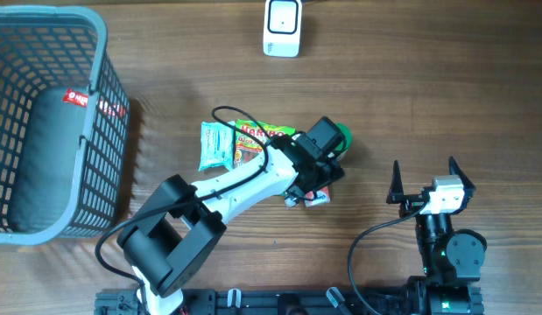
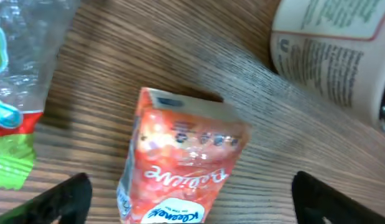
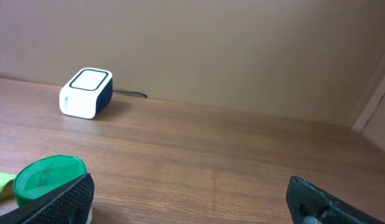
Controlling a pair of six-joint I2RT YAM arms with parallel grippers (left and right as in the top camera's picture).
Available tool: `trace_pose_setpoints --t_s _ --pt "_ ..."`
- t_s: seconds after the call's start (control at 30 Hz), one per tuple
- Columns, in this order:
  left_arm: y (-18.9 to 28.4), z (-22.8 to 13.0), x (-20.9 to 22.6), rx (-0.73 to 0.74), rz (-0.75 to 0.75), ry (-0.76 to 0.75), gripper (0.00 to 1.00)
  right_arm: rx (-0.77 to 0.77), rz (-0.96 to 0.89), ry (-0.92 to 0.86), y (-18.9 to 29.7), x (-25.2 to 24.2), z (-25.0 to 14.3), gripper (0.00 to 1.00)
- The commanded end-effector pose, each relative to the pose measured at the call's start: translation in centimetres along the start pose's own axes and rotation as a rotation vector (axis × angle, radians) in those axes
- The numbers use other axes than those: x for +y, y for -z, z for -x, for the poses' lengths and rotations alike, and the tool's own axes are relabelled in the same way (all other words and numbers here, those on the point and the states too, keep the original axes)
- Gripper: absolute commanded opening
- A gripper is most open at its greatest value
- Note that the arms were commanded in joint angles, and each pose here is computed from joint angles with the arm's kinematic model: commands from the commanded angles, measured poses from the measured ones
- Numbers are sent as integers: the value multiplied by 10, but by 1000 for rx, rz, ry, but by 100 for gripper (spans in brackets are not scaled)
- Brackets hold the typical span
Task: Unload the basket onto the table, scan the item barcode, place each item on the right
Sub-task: 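Carry the red packet out and set it right of the Haribo bag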
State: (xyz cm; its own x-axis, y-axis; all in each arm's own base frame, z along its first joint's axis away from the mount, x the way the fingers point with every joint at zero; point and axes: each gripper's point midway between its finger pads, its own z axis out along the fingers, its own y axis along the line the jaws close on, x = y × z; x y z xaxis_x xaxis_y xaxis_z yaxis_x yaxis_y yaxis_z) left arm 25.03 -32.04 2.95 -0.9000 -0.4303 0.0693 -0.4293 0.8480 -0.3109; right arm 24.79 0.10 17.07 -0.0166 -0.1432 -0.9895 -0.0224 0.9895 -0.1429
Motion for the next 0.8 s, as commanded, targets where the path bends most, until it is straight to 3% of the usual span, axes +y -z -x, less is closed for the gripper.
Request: trace_pose_setpoints --t_s 0.0,0.1,0.2,0.3,0.33,0.47,0.57,0.63,0.77 --pt "53 18 -18 -111 -102 -72 100 -6 -5 14 0 -1 1 100" --pt "142 48 -39 -286 -235 -217 100 -6 -5 14 0 -1 1 100" --pt "254 101 -11 -604 -281 -225 100 -6 -5 14 0 -1 1 100" --pt "337 144 52 -852 -280 -41 100 -6 -5 13 0 -1 1 100" --pt "382 164 104 -982 -267 111 100 -6 -5 13 0 -1 1 100" --pt "443 191 210 -1200 -102 329 100 -6 -5 13 0 -1 1 100" --pt "453 213 281 -1237 21 513 100 -6 -5 13 0 -1 1 100" --pt "430 241 309 -1140 21 582 100 -6 -5 13 0 -1 1 100" --pt "334 305 352 -877 128 655 100 -6 -5 13 0 -1 1 100"
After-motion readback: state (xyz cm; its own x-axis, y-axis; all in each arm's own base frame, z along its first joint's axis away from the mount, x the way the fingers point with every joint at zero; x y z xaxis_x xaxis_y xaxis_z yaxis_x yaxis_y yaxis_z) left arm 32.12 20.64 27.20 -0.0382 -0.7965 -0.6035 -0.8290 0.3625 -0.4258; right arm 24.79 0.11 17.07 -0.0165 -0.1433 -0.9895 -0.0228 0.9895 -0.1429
